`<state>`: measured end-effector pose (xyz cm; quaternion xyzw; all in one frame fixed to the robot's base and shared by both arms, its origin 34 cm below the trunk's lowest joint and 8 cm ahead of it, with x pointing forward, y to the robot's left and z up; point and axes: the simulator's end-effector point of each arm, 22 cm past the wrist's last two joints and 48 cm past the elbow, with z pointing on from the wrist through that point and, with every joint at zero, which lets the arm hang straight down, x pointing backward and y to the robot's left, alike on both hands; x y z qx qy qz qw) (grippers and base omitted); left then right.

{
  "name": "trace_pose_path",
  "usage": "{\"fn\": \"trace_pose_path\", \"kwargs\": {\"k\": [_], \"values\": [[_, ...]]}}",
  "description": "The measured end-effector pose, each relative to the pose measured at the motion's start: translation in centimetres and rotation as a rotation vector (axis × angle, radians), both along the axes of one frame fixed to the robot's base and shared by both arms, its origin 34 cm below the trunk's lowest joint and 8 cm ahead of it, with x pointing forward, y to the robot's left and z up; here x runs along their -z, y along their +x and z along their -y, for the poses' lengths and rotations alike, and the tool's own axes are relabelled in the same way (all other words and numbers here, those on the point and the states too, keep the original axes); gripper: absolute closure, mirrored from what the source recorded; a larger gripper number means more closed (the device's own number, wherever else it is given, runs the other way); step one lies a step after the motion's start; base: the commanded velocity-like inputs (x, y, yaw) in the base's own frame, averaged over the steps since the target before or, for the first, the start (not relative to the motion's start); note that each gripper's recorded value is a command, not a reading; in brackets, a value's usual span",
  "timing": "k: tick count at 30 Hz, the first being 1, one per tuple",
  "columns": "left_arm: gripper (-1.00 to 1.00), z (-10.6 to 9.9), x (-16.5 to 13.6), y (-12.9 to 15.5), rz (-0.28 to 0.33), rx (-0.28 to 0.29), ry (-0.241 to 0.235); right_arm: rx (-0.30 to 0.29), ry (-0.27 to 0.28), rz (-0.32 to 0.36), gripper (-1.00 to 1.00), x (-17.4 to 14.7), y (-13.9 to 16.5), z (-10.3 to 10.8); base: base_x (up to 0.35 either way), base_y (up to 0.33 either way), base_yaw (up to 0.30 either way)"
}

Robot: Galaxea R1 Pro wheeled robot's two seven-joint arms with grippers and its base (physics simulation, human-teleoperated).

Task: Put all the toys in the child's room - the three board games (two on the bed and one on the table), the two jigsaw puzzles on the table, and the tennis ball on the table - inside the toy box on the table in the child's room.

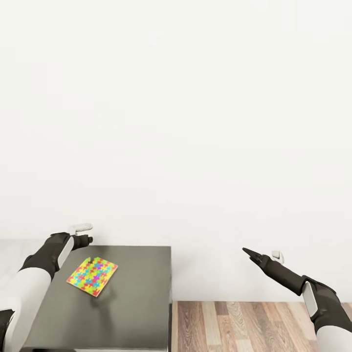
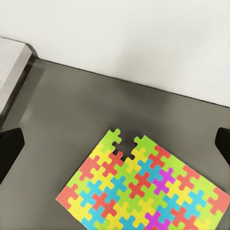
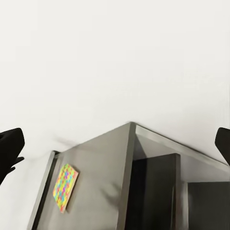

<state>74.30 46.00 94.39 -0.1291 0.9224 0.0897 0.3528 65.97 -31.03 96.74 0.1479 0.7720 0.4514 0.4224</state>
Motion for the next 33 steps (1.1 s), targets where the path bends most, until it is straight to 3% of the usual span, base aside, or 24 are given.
{"fn": "trace_pose_path", "kwargs": {"k": [9,27,29,33], "values": [[-1.0,1.0,1.1,0.2,-0.033,0.054,0.045,0.0,0.0,-0.014,-1.0,0.8,-0.1,0.0,0.006,0.008,0.0],[-1.0,1.0,3.0,-0.1,-0.067,0.062,0.044,0.0,0.001,-0.044,-1.0,2.4,-0.2,0.0,0.0,0.0,0.0],[-1.0,1.2,3.2,-0.1,-0.067,0.069,0.027,0.0,0.001,-0.047,-1.0,2.6,-0.2,0.0,0.0,0.0,0.0],[-1.0,2.5,3.5,0.1,-0.055,0.147,-0.067,0.0,0.001,-0.053,-1.0,2.9,-0.3,0.0,0.0,0.0,0.0]]}}
